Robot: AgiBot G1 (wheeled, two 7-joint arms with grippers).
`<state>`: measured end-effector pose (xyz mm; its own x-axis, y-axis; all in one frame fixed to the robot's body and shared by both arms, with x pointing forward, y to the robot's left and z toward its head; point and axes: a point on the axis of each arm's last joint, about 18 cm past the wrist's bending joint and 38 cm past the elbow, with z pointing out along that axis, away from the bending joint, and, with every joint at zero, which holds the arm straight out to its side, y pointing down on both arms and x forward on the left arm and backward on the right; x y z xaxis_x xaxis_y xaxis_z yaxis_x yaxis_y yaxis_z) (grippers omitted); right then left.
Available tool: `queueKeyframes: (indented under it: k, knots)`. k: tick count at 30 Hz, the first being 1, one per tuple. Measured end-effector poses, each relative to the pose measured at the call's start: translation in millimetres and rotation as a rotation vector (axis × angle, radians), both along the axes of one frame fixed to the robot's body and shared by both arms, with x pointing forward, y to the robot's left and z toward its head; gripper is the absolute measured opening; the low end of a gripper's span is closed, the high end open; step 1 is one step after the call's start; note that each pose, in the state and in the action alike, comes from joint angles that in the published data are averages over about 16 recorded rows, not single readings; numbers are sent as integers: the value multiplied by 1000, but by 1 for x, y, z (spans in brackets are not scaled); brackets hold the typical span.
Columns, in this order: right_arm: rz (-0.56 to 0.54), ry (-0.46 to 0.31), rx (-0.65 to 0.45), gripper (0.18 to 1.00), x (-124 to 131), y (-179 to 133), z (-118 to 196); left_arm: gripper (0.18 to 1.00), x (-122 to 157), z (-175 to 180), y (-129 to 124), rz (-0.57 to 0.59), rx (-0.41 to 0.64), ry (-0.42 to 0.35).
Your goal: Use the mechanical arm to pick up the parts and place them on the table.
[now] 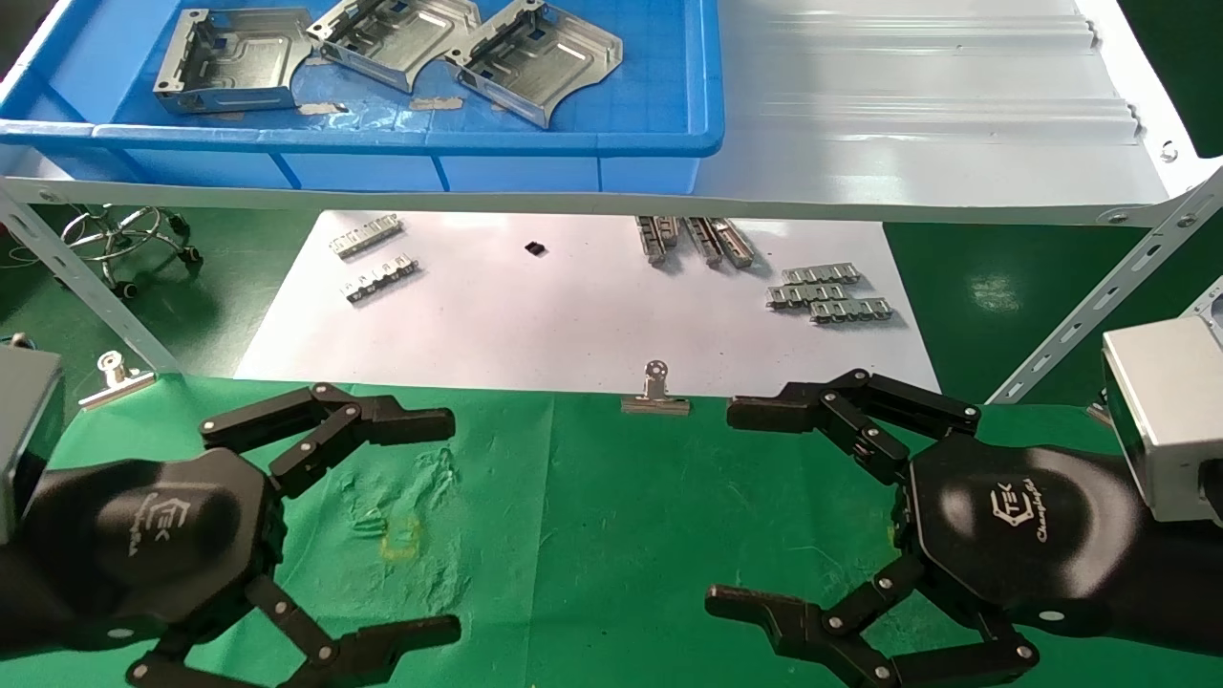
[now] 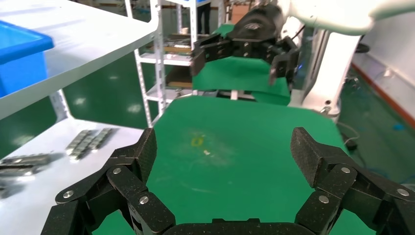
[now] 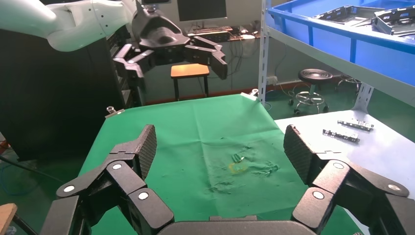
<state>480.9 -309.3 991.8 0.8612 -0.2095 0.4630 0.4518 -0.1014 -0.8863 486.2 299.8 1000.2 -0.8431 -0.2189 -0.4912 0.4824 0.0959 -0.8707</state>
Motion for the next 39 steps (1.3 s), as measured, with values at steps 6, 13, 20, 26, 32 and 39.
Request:
queueKeyframes:
  k: [6, 13, 20, 26, 32, 39]
  knots:
    - [0, 0, 0, 931, 0, 0, 0, 1001, 17, 16, -1, 34, -58, -37]
    - [0, 0, 0, 831, 0, 0, 0, 1001, 47, 50, -2, 99, -142, -96]
    - [0, 0, 0, 687, 0, 0, 0, 1001, 86, 96, 3, 223, -201, -144]
    - [0, 0, 0, 541, 0, 0, 0, 1001, 117, 135, 14, 363, -219, -147]
    - [0, 0, 0, 399, 0, 0, 0, 1001, 141, 165, 31, 503, -231, -112]
    - [0, 0, 0, 281, 0, 0, 0, 1001, 158, 189, 53, 645, -253, -69]
